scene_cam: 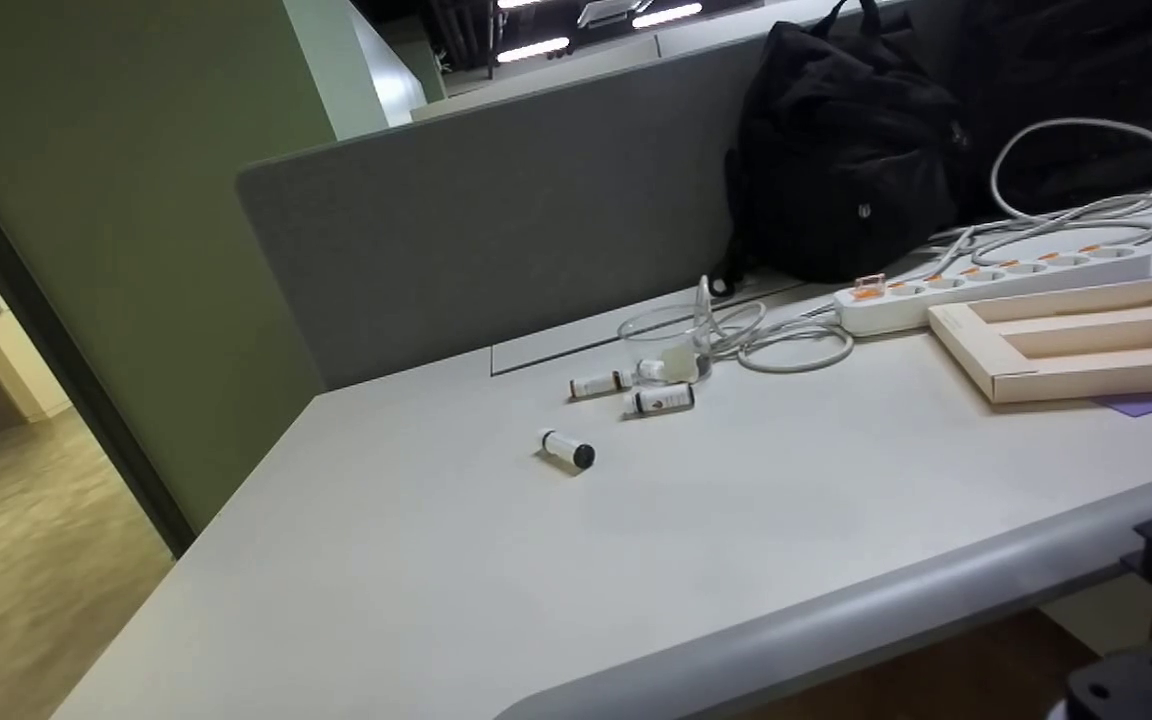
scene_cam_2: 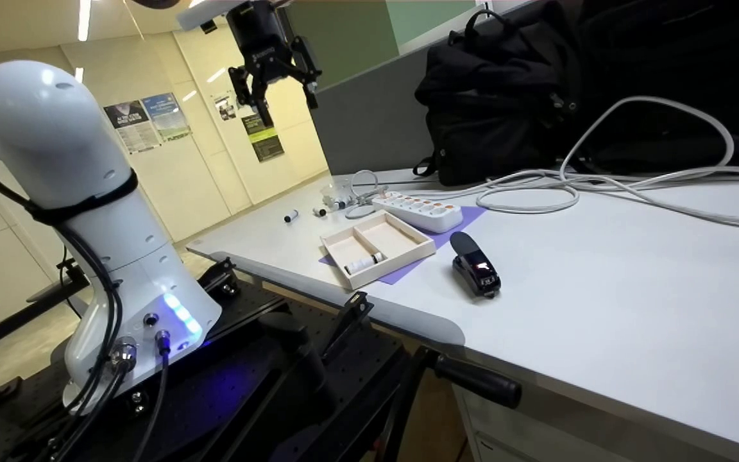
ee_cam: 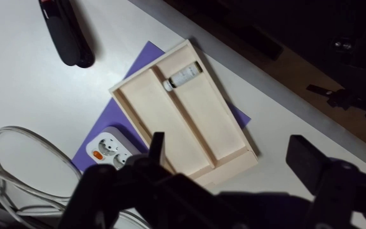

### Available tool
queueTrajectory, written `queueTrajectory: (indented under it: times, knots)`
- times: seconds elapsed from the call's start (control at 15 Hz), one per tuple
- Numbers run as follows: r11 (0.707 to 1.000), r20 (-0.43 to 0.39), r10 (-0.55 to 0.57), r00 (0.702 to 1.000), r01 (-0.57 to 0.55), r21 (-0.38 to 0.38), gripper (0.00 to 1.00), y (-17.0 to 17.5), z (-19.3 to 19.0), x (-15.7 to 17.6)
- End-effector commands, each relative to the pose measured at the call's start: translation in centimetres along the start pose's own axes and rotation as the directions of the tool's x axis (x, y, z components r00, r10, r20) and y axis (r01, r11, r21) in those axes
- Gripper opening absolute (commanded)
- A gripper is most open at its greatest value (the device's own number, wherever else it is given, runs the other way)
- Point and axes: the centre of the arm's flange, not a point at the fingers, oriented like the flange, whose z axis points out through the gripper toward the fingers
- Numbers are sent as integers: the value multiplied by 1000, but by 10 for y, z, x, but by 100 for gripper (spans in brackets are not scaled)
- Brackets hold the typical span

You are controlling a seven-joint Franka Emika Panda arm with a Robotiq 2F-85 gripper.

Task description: Push down on the stapler

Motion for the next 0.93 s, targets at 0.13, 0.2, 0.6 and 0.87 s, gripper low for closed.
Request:
queueTrajectory:
  times: [0.13,0.2,0.6,0.87]
  knots:
    - [994,110,-49,993,59,-92,53,83,65,-54]
    - [993,124,-57,991,69,-97,45,97,76,-64]
    - [977,117,-73,990,95,-191,5,168,128,-85]
    - [978,89,-42,995,59,-199,2,165,125,-89]
